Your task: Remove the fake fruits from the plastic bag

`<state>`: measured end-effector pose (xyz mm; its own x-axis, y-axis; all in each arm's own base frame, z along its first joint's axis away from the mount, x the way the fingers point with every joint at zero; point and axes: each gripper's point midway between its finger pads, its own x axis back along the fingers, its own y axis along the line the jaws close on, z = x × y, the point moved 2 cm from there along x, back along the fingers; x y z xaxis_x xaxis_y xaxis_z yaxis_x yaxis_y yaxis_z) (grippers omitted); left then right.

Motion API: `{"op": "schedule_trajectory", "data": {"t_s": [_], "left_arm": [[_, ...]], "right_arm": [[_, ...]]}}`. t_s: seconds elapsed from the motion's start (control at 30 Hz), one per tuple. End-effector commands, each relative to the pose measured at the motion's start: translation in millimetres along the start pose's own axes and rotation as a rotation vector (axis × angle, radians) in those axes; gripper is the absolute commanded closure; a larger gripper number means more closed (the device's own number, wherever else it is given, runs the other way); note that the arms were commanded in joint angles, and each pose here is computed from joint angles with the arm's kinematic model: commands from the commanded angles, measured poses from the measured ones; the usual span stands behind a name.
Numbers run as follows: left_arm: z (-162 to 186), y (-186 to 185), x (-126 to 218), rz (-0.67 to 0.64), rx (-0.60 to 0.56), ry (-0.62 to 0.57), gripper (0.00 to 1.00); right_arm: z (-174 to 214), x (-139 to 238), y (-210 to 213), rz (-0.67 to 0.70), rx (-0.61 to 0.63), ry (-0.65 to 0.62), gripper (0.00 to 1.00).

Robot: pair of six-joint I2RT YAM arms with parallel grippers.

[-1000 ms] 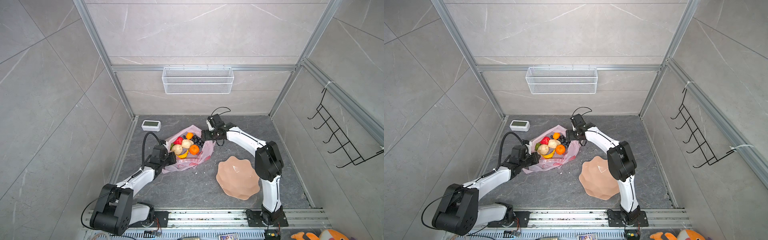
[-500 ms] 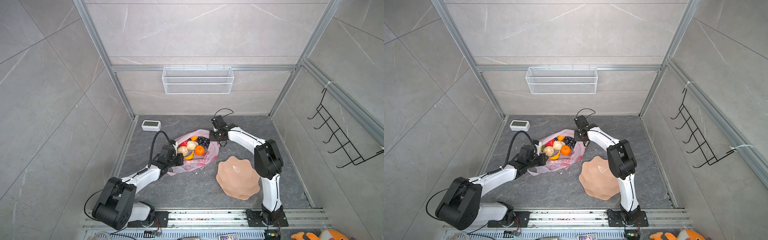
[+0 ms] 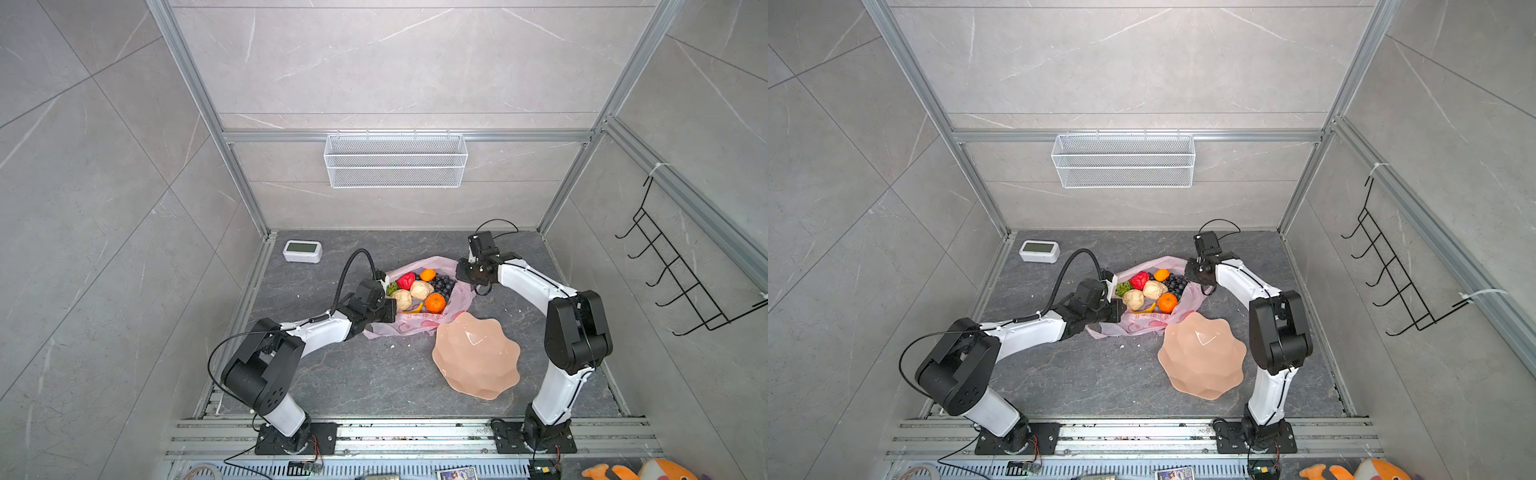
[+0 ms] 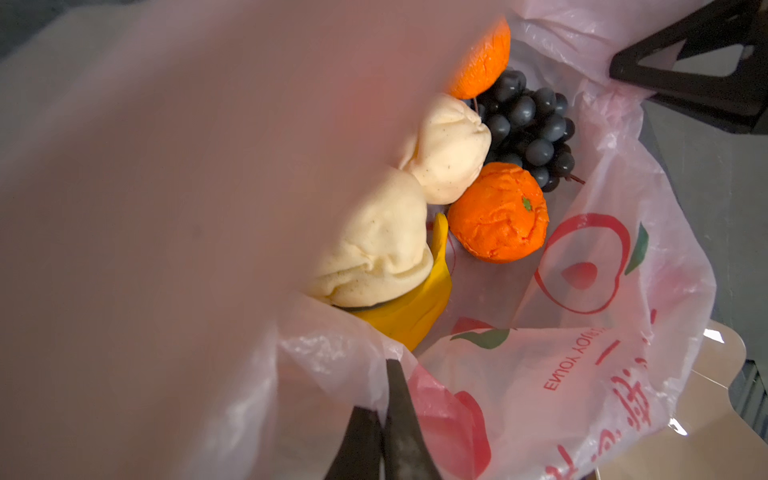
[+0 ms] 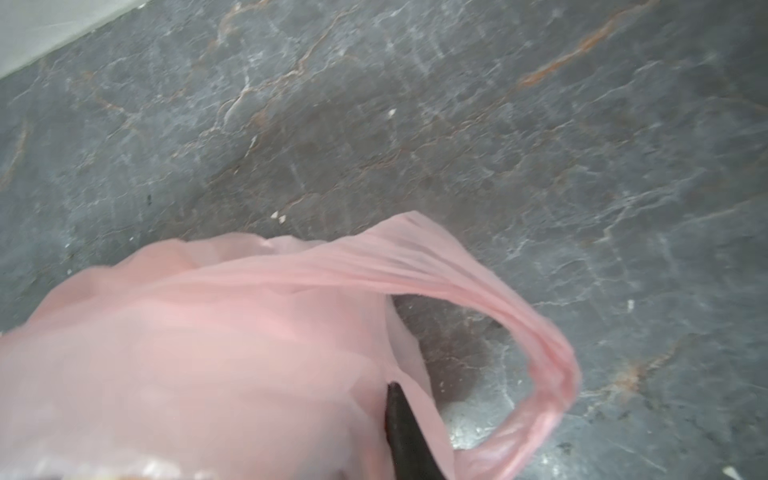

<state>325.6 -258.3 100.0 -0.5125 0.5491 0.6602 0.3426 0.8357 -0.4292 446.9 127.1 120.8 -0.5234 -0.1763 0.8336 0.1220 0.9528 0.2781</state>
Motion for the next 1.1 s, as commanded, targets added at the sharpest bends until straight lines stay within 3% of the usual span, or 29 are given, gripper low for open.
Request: {"op": "schedule_trajectory", "data": {"t_s": [0.0,0.27,0.5,0.7,0.8,0.97,1.07], "left_arm": [[-4.6,13.2,1.0,-0.082,-0.041,-0.026,1.0],[-7.6,44.9,20.2,-0.25,-0.064,-0.115,1.0],[-9.4,59.0,30.0,-0.268,-0.024,-0.133,1.0],[-4.4,38.3,22.3,-0.209,-0.082,-0.103,1.0],[-3.0,23.6,18.7,-0.176,-0.119,-0.094,1.0],[-2.4,20.7,18.3,-0.169,-0.121,-0.092,1.0],[-2.0,20.6,19.7,-0.166,-0.117,-0.093,1.0]], "right_arm": [[7.6,0.9,8.9,-0.057,-0.005,0.011,0.76],[17.4,-22.3,33.5,-0.1,0.009,0.048,0.78],[14.3,-30.7,68.6,-0.107,0.065,0.041,0.8],[8.1,-24.1,40.8,0.01,0.057,-0.002,0.79],[8.4,-24.7,27.8,-0.003,0.02,0.005,0.79],[10.6,-23.1,32.3,-0.044,0.013,0.012,0.68],[8.3,-14.5,26.3,-0.001,-0.008,0.002,0.51]]}}
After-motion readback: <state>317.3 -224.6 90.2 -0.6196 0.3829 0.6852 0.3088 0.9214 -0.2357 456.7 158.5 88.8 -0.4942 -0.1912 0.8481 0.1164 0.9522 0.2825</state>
